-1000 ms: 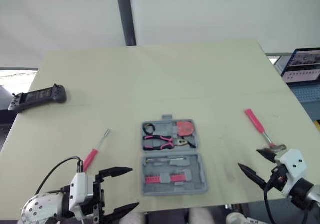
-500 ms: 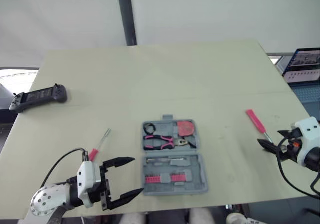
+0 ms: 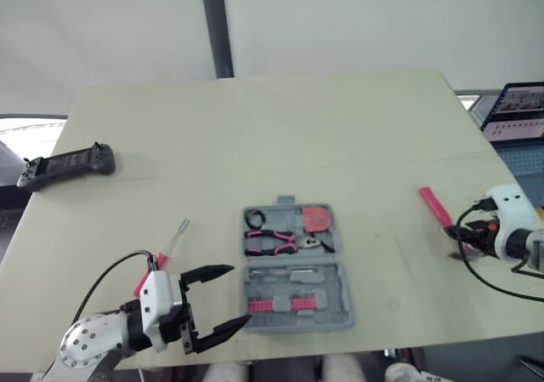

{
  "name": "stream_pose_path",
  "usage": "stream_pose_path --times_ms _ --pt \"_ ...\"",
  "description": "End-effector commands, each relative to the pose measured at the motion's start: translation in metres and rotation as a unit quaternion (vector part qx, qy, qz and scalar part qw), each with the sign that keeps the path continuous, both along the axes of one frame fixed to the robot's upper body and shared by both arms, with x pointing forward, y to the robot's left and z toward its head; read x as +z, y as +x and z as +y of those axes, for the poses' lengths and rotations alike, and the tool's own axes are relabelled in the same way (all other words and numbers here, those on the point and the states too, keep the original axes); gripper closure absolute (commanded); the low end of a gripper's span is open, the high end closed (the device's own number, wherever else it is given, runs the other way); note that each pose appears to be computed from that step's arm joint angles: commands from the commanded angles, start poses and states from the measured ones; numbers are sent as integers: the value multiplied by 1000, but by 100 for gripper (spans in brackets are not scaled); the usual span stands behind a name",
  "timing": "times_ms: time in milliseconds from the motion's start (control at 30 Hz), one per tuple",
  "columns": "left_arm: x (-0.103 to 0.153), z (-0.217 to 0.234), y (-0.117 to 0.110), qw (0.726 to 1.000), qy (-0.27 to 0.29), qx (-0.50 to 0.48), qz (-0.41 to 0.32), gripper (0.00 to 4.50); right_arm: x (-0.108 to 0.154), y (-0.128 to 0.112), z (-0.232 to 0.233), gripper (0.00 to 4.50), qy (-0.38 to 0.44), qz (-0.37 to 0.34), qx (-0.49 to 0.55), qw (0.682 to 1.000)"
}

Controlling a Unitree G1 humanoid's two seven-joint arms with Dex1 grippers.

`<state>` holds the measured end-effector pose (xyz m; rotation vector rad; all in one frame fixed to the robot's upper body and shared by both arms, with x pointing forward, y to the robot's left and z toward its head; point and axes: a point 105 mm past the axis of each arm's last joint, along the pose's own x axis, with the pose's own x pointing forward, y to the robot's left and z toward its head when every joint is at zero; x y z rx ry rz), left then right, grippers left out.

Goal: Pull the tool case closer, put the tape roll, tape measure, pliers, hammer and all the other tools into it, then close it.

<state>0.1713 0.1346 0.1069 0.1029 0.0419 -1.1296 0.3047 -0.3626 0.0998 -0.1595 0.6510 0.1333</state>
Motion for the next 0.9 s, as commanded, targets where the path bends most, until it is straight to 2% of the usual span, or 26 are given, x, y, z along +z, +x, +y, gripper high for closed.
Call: stream_pose_path --times_ms 33,300,567,900 --pt "1 -2 -6 1000 -2 -7 -13 0 8 1 -11 226 -23 0 -1 1000" --pt "-5 3 -8 1000 1 -8 -13 0 -1 1 -25 226 -39 20 4 999" --pt "0 1 -8 1000 1 -10 -17 0 -9 1 -30 226 -33 41 20 998" --pt "-8 7 -10 1000 2 -9 -9 0 -20 -10 -36 226 -23 79 28 996"
